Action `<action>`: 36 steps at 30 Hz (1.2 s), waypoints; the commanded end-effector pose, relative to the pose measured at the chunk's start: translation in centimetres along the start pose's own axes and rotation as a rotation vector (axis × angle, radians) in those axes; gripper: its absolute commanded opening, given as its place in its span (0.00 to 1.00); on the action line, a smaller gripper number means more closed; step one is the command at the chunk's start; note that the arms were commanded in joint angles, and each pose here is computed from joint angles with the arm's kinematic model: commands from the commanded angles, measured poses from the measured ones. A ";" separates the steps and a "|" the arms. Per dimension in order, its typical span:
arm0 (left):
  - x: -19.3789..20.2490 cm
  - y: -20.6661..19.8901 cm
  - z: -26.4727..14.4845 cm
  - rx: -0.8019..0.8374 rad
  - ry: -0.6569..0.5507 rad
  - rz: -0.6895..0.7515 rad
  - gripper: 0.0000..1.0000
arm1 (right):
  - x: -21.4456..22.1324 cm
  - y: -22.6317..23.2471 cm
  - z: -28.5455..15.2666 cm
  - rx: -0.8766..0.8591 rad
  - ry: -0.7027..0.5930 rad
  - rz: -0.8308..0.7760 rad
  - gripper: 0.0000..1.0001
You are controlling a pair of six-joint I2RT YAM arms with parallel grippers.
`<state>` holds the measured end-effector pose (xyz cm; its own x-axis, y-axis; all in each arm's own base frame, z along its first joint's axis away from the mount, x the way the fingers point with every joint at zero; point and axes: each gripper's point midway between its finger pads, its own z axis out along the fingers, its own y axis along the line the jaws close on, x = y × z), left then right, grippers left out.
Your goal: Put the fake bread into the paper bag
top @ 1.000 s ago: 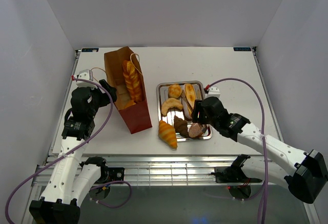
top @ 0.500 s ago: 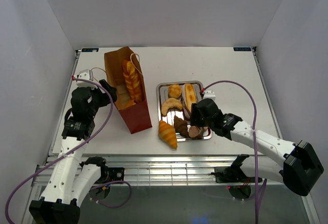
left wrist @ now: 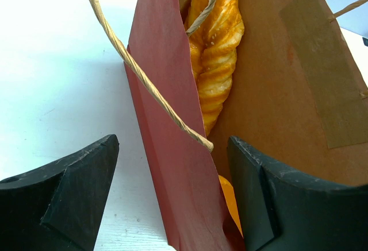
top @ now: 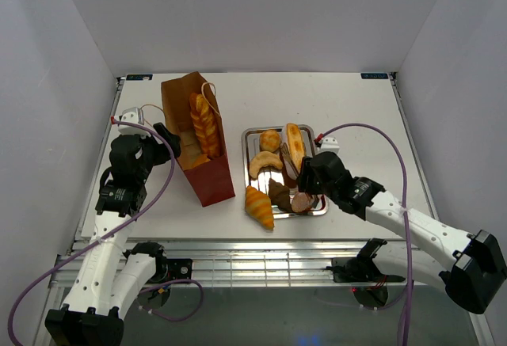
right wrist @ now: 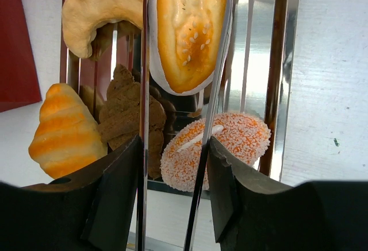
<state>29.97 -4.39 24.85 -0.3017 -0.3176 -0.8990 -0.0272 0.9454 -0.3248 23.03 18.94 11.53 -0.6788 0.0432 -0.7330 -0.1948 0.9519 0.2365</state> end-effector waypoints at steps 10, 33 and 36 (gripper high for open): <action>0.3 -0.4 0.0 0.021 0.010 0.000 0.86 | -9.6 2.6 -7.0 -0.124 -0.273 0.012 0.29; 0.2 -0.3 -0.1 0.017 0.003 -0.001 0.86 | -21.0 16.8 -16.4 -0.668 -0.440 -0.083 0.32; 0.1 -0.4 -0.1 0.018 0.000 -0.001 0.86 | -21.2 19.3 -17.3 -0.770 -0.428 -0.092 0.33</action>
<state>29.96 -4.43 24.85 -0.3024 -0.3179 -0.8986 -0.0253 0.9451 -0.3258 22.69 29.02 35.67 -0.4457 0.1256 -0.8864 -0.6434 0.6434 0.4147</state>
